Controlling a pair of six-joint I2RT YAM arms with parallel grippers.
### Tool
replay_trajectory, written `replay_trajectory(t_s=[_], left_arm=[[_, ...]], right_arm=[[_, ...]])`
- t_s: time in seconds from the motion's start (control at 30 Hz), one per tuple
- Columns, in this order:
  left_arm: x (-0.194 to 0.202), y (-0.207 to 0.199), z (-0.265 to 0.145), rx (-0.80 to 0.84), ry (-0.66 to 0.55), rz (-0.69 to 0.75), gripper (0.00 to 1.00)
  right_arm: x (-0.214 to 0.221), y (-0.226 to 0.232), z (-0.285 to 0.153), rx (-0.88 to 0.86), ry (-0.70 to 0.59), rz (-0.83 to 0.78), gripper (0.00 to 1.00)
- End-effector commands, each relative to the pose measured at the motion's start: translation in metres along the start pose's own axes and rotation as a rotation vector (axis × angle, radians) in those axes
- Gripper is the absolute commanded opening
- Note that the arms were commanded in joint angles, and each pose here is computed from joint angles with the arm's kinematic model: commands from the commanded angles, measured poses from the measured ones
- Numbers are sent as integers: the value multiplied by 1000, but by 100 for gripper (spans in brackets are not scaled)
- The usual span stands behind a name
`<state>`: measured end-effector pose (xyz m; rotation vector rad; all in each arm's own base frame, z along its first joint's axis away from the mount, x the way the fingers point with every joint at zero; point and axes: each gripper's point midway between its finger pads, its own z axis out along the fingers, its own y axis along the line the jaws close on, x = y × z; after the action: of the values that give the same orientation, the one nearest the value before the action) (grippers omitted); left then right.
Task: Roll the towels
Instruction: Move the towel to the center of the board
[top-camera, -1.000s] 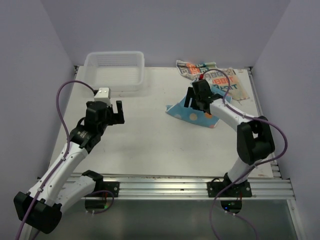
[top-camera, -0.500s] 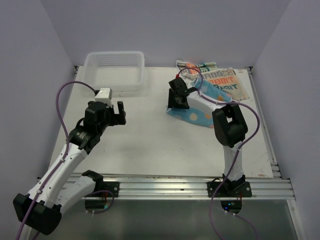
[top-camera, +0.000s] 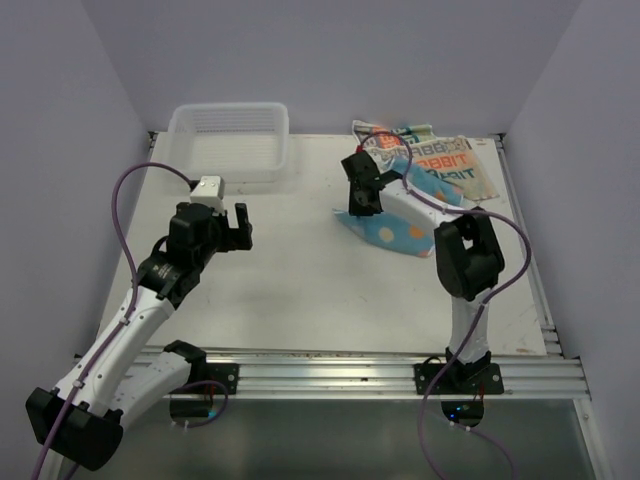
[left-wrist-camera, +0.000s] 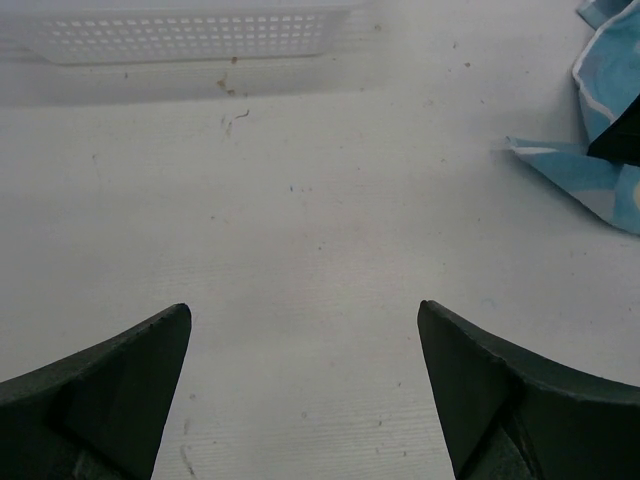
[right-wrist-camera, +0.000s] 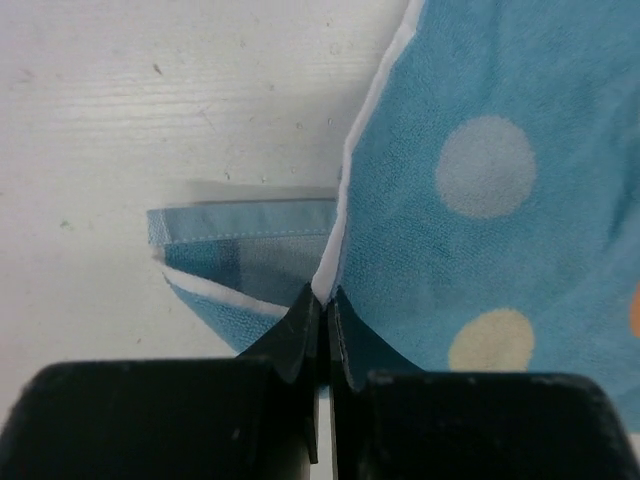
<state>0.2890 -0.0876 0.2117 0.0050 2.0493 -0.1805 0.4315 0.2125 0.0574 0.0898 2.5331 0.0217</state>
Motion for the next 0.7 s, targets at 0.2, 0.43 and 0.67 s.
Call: replay_trajectory(t_s=[0.2, 0.43, 0.67], left_arm=[[-20, 3, -5, -14, -73, -13, 100], [-20, 13, -5, -70, -81, -22, 100], [-19, 23, -4, -132, -79, -38, 100]], right_arm=[[-63, 33, -156, -241, -237, -53, 0], [-36, 85, -190, -453, -196, -128, 0], [22, 134, -200, -650, -143, -213, 0]])
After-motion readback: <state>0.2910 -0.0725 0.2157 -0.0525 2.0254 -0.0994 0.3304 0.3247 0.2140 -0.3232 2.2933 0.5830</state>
